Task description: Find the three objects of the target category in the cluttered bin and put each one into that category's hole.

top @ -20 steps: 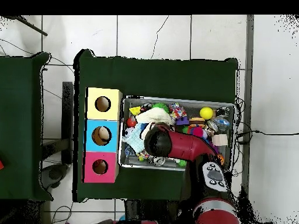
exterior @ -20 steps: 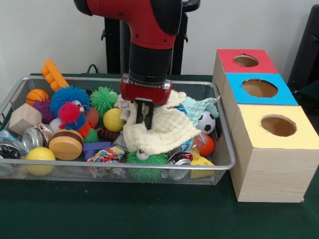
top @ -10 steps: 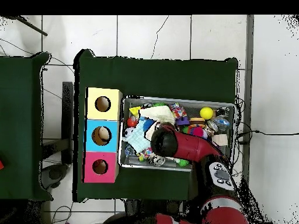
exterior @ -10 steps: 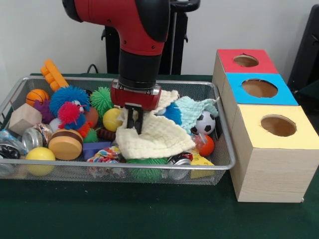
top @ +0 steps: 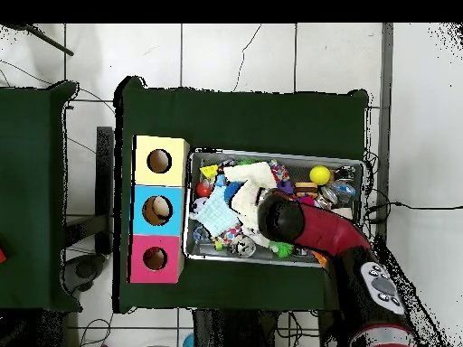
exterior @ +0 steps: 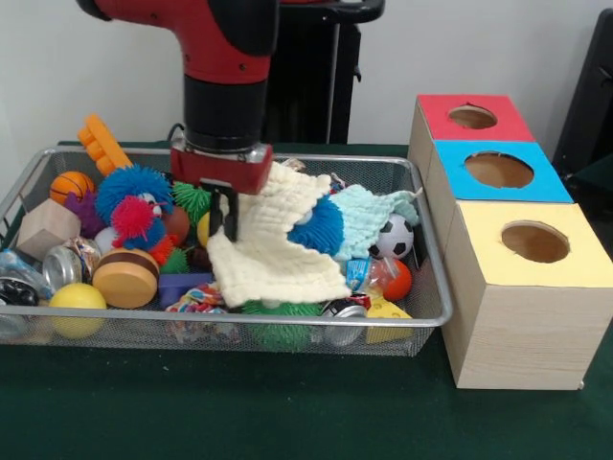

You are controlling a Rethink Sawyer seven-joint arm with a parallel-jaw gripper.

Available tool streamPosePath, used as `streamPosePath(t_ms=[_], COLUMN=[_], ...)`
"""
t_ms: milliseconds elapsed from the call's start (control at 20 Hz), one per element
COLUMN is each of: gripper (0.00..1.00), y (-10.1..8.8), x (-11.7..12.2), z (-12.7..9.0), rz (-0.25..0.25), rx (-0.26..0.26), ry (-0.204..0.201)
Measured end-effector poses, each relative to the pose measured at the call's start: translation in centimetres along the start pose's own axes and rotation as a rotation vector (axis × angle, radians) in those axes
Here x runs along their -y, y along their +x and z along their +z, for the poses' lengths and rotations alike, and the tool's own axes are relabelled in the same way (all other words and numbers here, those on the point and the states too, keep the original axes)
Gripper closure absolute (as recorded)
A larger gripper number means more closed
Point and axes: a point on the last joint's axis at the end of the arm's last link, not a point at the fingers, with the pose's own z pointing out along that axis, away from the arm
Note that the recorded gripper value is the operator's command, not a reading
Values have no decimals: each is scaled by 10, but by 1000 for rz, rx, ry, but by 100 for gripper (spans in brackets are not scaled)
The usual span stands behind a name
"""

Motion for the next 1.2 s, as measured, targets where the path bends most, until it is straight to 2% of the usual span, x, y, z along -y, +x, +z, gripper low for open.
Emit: streamPosePath(t_ms=[200,450,750,1200], gripper=[100,100,100,100], y=[-6,-7,-8,-13], x=[40,81,95,85], z=[-23,-43,-49,-57], rz=[49,77,62,13], rx=[-51,-87,-74,-57], ry=[-2,7,21,23])
